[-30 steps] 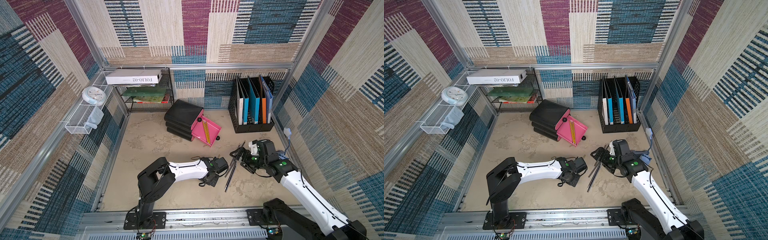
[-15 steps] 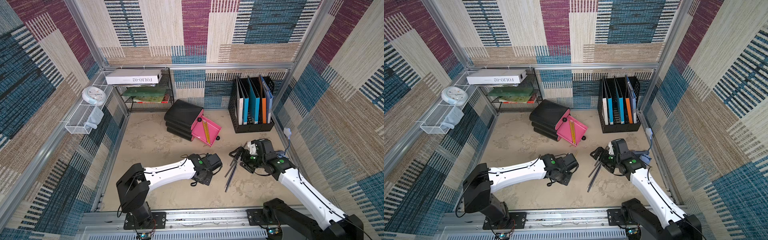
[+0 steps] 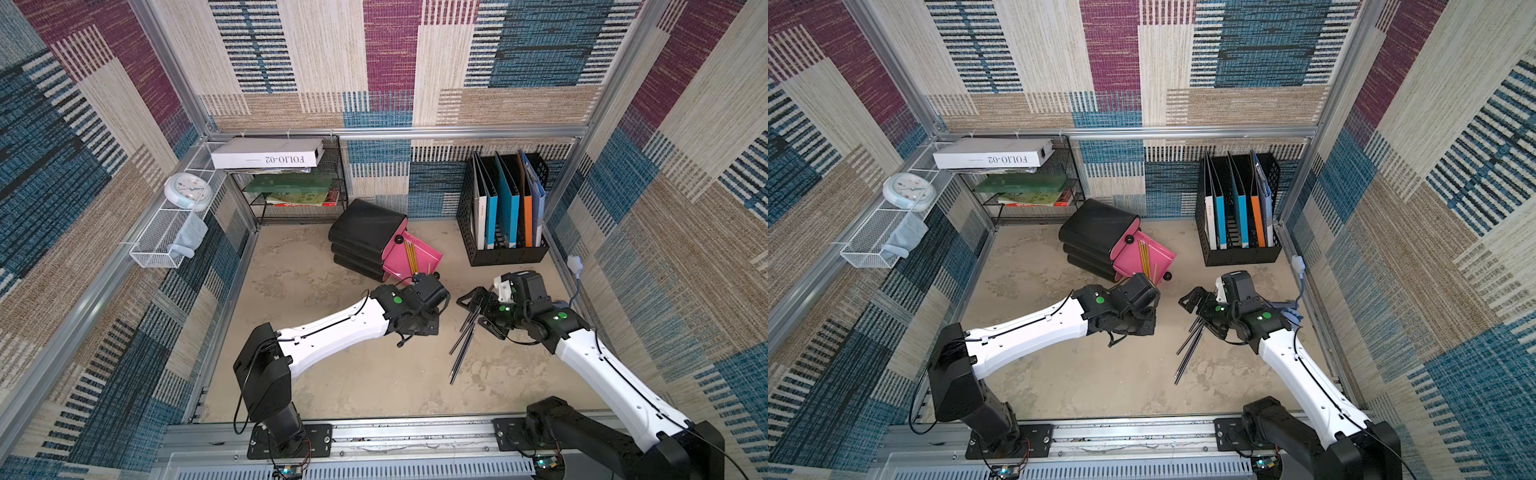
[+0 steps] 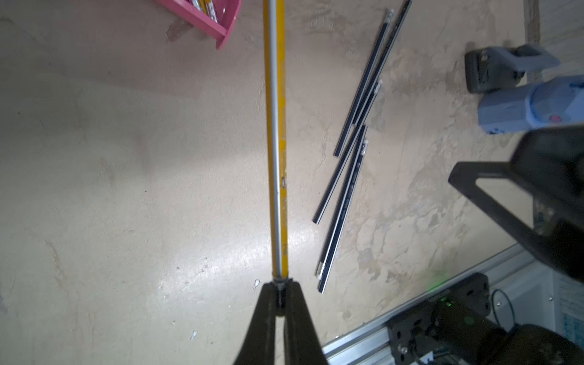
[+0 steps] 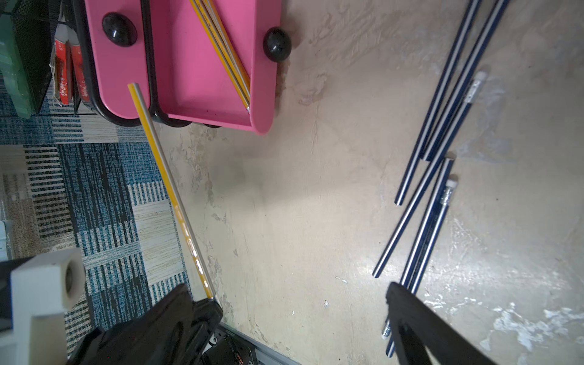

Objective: Please place the pencils in the drawer according to their color
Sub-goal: Pick up the pencil from the center of the board, then place the pencil in the drawer.

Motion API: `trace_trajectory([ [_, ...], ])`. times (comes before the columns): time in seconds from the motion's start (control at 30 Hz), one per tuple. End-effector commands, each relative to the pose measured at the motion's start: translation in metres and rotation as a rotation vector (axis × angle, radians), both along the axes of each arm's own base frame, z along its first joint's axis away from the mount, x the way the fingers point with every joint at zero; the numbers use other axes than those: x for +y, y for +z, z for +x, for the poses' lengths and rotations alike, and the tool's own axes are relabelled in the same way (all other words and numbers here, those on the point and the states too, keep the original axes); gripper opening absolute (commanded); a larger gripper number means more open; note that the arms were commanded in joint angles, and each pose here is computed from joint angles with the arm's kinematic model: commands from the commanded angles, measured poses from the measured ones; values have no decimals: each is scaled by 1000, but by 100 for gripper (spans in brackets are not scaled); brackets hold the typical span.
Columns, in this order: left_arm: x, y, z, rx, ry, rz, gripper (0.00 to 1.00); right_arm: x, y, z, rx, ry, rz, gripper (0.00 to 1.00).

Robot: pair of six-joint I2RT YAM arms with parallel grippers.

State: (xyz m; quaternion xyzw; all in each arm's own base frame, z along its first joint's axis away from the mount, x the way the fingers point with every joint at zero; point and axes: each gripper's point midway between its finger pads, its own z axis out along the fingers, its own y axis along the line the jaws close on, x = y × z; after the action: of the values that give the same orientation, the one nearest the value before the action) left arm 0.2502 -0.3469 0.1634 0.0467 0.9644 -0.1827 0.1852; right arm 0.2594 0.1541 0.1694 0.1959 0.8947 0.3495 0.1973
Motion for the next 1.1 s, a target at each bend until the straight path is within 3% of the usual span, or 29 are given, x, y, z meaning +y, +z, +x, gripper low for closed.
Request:
trace_trajectory([
  [0.0, -13, 13, 21, 5, 120, -112, 0, 0, 6, 6, -28, -3, -2, 99],
  [0.3, -43, 7, 65, 92, 296, -186, 0, 0, 7, 8, -28, -5, -6, 99],
  [0.5, -57, -11, 83, 141, 337, -147, 0, 0, 10, 9, -32, -1, -11, 99],
  [1.07, -24, -48, 127, 179, 485, -75, 0, 2, 7, 13, -15, 7, -19, 99],
])
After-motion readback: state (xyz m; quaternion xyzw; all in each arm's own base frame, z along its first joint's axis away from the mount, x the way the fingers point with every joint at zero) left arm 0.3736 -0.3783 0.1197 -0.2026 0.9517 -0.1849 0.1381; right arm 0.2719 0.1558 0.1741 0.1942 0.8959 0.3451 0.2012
